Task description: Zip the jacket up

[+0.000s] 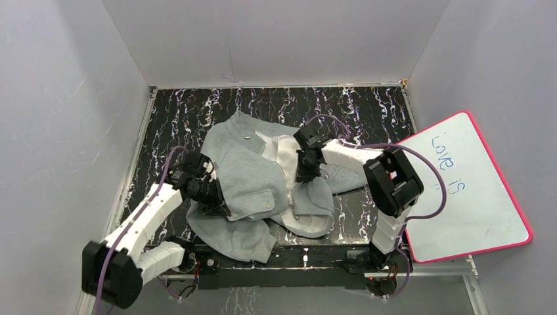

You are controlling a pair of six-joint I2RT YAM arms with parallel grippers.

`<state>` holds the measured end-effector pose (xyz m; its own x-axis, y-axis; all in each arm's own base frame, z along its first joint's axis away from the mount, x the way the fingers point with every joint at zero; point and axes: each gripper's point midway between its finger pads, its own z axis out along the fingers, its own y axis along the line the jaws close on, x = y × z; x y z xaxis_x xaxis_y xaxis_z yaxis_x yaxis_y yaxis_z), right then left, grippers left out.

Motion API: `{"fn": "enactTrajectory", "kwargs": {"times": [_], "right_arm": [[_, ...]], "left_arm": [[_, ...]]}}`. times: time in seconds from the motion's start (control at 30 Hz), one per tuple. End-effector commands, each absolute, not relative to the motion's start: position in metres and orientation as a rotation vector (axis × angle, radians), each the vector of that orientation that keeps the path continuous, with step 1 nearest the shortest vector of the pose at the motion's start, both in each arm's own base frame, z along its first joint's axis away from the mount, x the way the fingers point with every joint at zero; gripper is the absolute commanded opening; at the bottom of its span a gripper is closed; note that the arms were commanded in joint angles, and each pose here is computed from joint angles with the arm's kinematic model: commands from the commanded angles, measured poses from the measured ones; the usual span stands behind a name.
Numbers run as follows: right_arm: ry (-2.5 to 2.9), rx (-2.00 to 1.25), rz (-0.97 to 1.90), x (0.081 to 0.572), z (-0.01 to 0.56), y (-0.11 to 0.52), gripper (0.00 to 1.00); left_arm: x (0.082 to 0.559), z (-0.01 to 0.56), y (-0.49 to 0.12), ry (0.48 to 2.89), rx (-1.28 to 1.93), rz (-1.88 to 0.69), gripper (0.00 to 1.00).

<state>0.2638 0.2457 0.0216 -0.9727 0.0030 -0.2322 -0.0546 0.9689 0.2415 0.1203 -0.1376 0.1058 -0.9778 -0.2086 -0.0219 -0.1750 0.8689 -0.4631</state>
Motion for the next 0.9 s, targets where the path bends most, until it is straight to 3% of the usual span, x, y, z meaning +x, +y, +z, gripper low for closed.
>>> {"fn": "enactTrajectory", "kwargs": {"times": [0.0, 0.17, 0.37, 0.6, 0.67, 0.73, 0.87], "right_arm": [[2.861, 0.012, 0.228, 0.295, -0.004, 0.253, 0.00], [2.814, 0.186, 0.154, 0.355, -0.007, 0.234, 0.00], [2.701, 0.413, 0.228, 0.453, 0.019, 0.205, 0.00], [2.451, 0.390, 0.508, 0.518, 0.148, 0.212, 0.00], [2.419, 0.319, 0.594, 0.506, 0.183, 0.219, 0.00], [2.399, 0.269, 0.633, 0.487, 0.207, 0.217, 0.00], [2.407, 0.178, 0.686, 0.434, 0.220, 0.210, 0.00]], "left_arm": [[0.171, 0.090, -0.142, 2.905, -0.342, -0.630, 0.00], [0.246, 0.081, -0.140, 2.860, -0.310, -0.491, 0.00], [0.384, 0.100, -0.113, 2.737, -0.367, -0.429, 0.00], [0.515, 0.193, -0.115, 2.531, -0.224, -0.521, 0.00], [0.523, 0.247, -0.119, 2.406, -0.187, -0.652, 0.00], [0.514, 0.279, -0.132, 2.310, -0.175, -0.941, 0.00], [0.439, 0.314, -0.182, 2.254, 0.053, -1.349, 0.00]]}}
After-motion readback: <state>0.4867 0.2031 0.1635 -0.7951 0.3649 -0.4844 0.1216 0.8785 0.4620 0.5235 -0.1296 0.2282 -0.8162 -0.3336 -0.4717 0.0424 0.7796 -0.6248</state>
